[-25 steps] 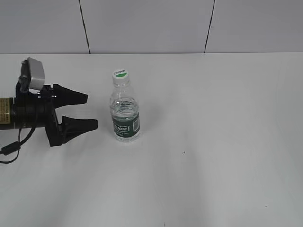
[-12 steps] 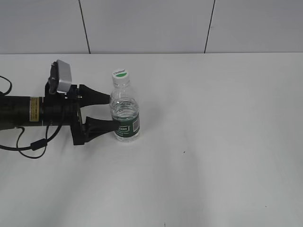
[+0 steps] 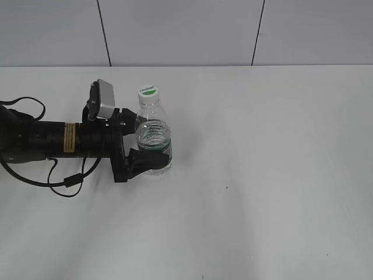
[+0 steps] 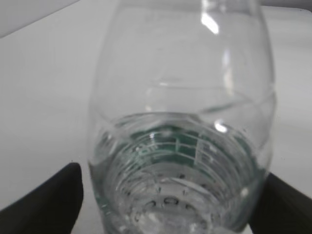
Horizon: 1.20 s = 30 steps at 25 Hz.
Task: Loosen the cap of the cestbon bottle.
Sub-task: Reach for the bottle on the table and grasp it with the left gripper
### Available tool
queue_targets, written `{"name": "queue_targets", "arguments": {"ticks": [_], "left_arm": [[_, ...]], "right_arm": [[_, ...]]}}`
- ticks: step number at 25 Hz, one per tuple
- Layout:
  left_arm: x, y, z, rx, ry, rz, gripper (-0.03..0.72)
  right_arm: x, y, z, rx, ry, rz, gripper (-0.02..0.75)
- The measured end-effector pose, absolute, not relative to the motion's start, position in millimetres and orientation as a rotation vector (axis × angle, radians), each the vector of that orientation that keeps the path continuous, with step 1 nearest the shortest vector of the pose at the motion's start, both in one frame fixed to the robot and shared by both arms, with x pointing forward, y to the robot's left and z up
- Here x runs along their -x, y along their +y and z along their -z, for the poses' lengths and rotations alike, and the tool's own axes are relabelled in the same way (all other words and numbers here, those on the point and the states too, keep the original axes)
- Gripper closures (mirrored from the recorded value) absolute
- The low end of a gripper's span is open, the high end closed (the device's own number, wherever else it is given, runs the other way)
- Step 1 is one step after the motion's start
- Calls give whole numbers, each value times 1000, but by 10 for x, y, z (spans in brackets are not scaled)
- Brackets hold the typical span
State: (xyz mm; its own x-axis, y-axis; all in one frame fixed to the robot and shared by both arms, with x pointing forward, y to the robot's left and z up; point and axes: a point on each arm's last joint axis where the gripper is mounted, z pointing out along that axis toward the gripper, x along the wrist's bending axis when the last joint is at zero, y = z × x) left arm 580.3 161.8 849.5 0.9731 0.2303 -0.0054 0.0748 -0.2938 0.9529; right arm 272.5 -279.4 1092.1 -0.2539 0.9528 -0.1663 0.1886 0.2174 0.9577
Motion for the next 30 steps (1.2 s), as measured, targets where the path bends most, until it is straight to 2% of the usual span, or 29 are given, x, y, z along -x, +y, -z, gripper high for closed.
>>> {"name": "queue_targets", "arguments": {"ticks": [6,14,23,30], "left_arm": [[-5810,1591,-8493,-1873,230,-161,125],[-5792,1589,-8483,-1887,209,-150,274],[-5792,1589,-8484,-1886,208,-150,276],[-5792,1589,-8483,-1887,208,-150,276]], "right_arm": [[-2725,-2794,-10921,-1091,1631,-1119,265],[-2781,-2794,-10911,-1112,1654,-1108,265],[-3061,-2765,-11034,-1236,1863,-1024,266],[-3481,-2741,-11082,-1415,2077,-923,305]]}}
